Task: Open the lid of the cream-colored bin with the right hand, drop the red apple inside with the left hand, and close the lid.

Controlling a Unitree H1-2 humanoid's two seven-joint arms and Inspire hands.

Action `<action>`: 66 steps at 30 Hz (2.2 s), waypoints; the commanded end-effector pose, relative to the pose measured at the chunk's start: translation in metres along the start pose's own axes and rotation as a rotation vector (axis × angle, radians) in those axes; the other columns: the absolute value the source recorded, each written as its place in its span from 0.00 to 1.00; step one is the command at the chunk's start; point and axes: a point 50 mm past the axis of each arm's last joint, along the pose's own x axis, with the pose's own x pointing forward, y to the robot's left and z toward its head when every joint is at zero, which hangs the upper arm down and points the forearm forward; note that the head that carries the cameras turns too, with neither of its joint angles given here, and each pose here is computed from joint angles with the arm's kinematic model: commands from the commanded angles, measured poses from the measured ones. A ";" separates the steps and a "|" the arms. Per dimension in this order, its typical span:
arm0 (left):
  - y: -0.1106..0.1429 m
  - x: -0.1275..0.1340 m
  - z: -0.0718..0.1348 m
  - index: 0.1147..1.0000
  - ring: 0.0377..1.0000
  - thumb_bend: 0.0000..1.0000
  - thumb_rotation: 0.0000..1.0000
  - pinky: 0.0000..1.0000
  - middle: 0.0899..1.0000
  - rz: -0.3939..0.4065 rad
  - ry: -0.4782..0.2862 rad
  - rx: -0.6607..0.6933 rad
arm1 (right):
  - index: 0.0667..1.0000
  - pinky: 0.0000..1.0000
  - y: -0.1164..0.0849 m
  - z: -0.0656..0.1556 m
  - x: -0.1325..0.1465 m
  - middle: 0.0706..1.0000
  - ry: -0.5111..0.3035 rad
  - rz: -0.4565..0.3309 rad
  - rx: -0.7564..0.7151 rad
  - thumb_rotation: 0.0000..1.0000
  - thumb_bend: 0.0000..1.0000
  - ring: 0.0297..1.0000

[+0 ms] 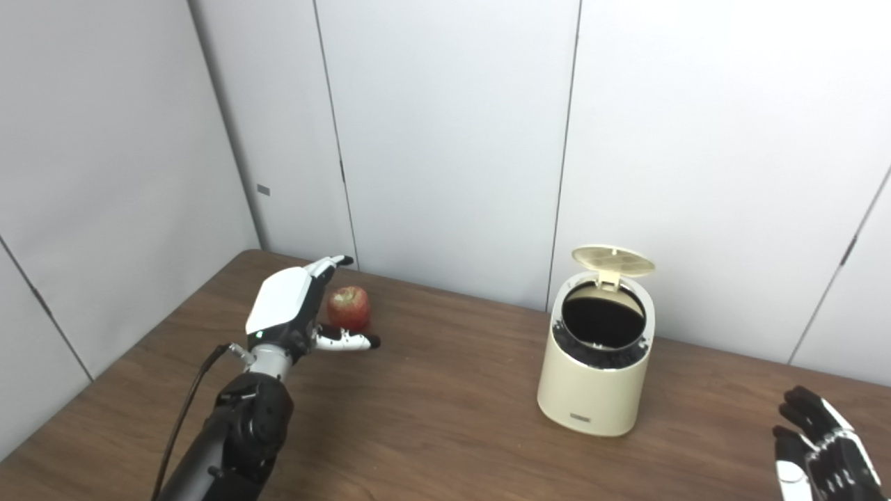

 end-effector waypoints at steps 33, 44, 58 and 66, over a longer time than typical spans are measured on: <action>-0.006 0.056 0.005 0.88 0.90 0.99 0.28 0.84 0.91 0.000 0.065 0.110 | 0.60 0.43 -0.039 -0.021 -0.014 0.63 0.103 0.004 -0.045 0.74 0.57 0.59; -0.014 0.070 0.003 0.88 0.90 0.99 0.26 0.85 0.91 -0.050 0.118 0.141 | 0.58 0.43 -0.047 -0.021 -0.019 0.61 0.115 -0.002 -0.048 0.74 0.60 0.58; -0.015 0.095 -0.013 0.87 0.89 0.99 0.26 0.82 0.91 -0.061 0.185 0.179 | 0.58 0.42 -0.041 -0.016 -0.022 0.62 0.125 0.011 -0.053 0.76 0.67 0.59; -0.021 0.109 -0.012 0.68 0.50 0.98 0.23 0.39 0.61 -0.132 0.221 0.282 | 0.58 0.42 -0.037 -0.014 -0.021 0.62 0.130 0.013 -0.042 0.76 0.70 0.59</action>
